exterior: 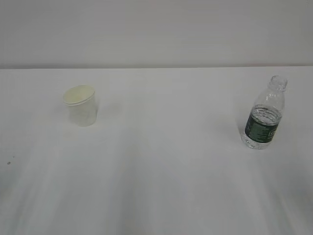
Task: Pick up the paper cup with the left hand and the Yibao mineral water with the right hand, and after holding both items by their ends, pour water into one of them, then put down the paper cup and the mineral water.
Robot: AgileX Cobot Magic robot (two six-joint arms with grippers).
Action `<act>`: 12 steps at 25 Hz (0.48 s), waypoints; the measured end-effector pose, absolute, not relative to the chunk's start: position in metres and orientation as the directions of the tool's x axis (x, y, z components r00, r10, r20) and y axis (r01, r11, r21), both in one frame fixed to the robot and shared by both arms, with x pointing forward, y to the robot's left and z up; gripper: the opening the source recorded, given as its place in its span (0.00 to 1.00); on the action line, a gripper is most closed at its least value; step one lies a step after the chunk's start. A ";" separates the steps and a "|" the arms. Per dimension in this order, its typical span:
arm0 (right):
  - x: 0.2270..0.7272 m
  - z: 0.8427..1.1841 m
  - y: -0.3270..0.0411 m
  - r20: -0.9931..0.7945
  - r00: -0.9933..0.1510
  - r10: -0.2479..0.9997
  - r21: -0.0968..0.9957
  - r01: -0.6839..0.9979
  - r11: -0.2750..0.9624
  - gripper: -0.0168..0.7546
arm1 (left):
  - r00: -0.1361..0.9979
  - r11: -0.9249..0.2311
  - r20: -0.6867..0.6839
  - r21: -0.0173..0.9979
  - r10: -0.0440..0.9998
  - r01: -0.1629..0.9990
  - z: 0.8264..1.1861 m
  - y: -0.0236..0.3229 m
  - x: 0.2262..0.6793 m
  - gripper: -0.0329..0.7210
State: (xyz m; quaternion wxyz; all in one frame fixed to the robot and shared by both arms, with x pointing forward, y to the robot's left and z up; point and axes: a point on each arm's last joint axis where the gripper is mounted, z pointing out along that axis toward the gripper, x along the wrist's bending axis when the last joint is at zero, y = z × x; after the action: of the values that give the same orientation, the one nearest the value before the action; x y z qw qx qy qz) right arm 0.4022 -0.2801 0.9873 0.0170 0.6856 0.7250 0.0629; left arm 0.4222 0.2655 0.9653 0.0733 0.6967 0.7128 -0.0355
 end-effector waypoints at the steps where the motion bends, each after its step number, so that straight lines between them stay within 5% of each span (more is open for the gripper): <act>1: 0.404 0.988 -0.280 0.061 -0.061 0.996 0.132 0.990 0.053 0.74 | -0.019 0.029 -0.154 0.067 0.988 0.997 0.965 0.265 0.424 0.64; 12: 0.414 0.976 -0.280 0.054 -0.064 0.996 0.312 0.949 0.044 0.74 | -0.015 0.064 -0.160 0.306 0.987 0.950 0.970 0.266 0.446 0.64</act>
State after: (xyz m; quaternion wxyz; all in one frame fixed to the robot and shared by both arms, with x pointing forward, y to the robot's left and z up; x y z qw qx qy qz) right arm 0.4137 -0.2803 0.9760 0.0887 0.6783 0.7171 0.1335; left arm 0.4456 0.2660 0.9697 0.1661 0.6818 0.7102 0.0558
